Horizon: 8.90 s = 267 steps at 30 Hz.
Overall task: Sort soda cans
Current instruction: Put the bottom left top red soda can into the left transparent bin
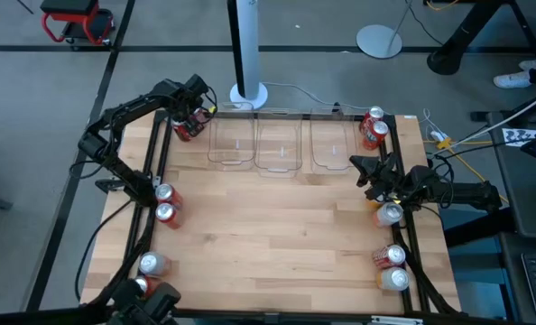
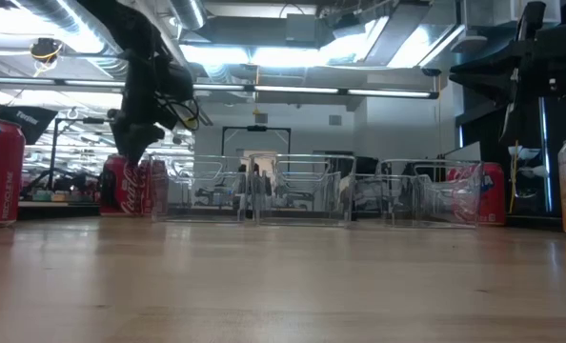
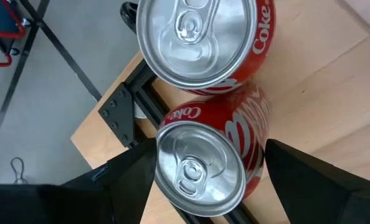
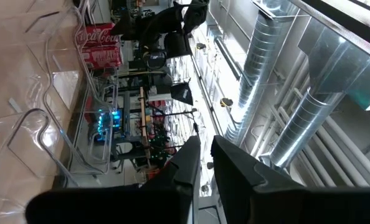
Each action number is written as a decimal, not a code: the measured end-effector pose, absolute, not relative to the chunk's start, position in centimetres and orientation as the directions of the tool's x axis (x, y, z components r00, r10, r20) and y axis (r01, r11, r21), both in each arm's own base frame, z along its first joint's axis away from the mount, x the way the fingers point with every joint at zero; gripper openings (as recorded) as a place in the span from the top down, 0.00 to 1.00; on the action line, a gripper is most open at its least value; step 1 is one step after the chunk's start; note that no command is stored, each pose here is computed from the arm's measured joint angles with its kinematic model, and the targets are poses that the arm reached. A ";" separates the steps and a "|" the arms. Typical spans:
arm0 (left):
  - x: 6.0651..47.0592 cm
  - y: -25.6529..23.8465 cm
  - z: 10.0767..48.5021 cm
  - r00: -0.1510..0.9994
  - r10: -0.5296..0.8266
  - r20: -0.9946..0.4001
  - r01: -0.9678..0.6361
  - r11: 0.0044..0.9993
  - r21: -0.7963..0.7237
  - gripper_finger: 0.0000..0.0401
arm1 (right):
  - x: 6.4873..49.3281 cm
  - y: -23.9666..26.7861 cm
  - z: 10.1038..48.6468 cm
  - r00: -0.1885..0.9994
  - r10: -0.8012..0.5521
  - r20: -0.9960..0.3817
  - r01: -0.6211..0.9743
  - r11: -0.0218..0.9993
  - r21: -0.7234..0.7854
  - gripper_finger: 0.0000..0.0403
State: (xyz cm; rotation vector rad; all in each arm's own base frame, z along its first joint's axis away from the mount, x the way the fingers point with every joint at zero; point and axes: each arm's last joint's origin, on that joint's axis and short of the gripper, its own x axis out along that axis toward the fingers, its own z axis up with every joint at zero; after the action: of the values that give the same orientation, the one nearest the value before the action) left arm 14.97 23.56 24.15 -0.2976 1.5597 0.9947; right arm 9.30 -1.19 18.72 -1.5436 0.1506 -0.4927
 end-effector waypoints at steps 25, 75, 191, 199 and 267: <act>15.9 22.3 24.0 -0.259 0.290 -0.921 -0.654 0.650 0.388 0.28 | 9.3 -1.2 18.7 0.895 -0.395 0.206 0.204 -0.047 -0.978 0.88; 14.4 22.1 24.4 -0.222 0.260 -0.940 -0.747 0.573 0.335 0.34 | 9.3 -1.1 18.7 0.905 -0.370 0.210 0.207 -0.048 -0.977 0.88; 18.1 19.4 24.2 -0.225 0.182 -0.957 -0.759 0.584 0.289 0.23 | 9.4 -1.1 18.5 0.908 -0.371 0.194 0.197 -0.030 -0.980 0.88; 18.6 18.1 29.4 -0.112 0.294 -0.949 -0.776 0.571 0.269 0.23 | 9.4 -1.1 18.6 0.908 -0.371 0.197 0.200 -0.030 -0.979 0.88; 29.4 28.0 23.7 0.101 0.223 -0.969 -0.733 0.675 0.080 0.17 | 9.4 -1.1 18.5 0.910 -0.371 0.187 0.188 -0.035 -0.982 0.88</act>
State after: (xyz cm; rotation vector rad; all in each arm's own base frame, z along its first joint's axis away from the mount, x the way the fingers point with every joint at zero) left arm 29.40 28.00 23.74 -0.4883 1.2864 0.7495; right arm 9.38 -1.12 18.47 -1.5429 0.1479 -0.4516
